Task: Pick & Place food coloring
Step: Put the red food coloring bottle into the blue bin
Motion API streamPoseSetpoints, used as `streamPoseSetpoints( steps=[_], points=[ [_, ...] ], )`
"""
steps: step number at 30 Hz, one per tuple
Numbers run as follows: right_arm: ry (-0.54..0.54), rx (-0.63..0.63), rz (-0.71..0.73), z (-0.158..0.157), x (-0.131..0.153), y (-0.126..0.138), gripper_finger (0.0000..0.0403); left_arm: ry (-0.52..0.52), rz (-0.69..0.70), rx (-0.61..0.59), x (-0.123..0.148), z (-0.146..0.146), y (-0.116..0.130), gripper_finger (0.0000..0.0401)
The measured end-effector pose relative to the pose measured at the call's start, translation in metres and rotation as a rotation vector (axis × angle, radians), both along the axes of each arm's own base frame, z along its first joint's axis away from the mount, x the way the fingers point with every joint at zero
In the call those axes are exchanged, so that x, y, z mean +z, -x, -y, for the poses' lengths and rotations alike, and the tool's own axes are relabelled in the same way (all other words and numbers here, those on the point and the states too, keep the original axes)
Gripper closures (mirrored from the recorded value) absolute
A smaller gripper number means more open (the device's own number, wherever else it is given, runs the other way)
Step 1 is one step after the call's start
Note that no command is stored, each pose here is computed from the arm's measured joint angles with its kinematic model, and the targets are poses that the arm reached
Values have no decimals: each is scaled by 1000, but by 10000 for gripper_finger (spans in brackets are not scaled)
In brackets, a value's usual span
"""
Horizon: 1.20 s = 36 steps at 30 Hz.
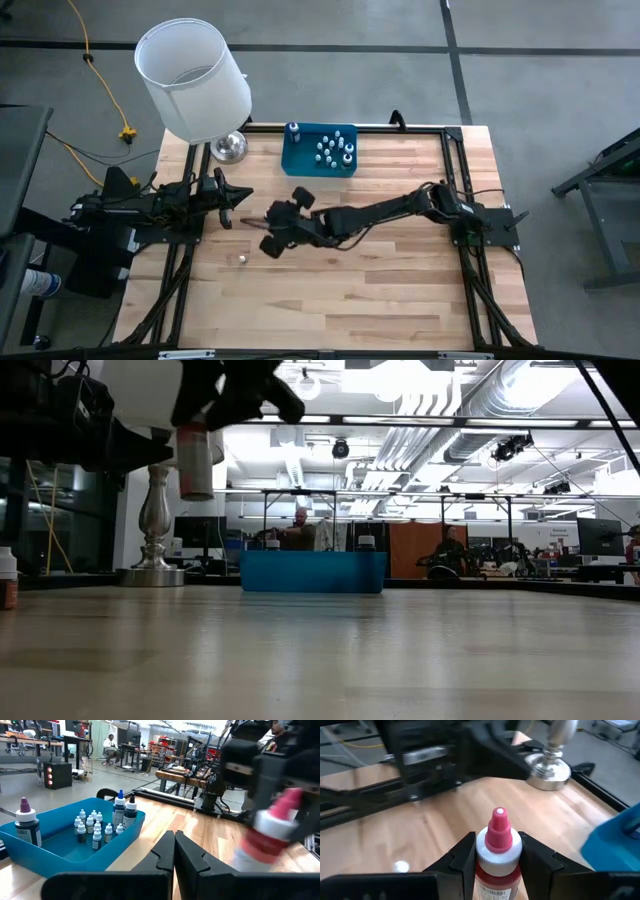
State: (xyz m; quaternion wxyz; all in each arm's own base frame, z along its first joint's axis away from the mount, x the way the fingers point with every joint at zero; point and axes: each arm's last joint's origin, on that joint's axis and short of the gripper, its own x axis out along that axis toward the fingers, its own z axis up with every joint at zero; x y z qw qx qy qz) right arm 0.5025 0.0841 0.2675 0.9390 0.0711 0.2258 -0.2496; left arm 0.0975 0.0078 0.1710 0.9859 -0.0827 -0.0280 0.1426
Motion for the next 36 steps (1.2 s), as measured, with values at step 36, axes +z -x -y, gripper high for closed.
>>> streamPoseSetpoints(
  steps=[36],
  points=[
    [-18,-138,-43,270,22,34,290,0,1,0,0,0,0,401]
  ],
)
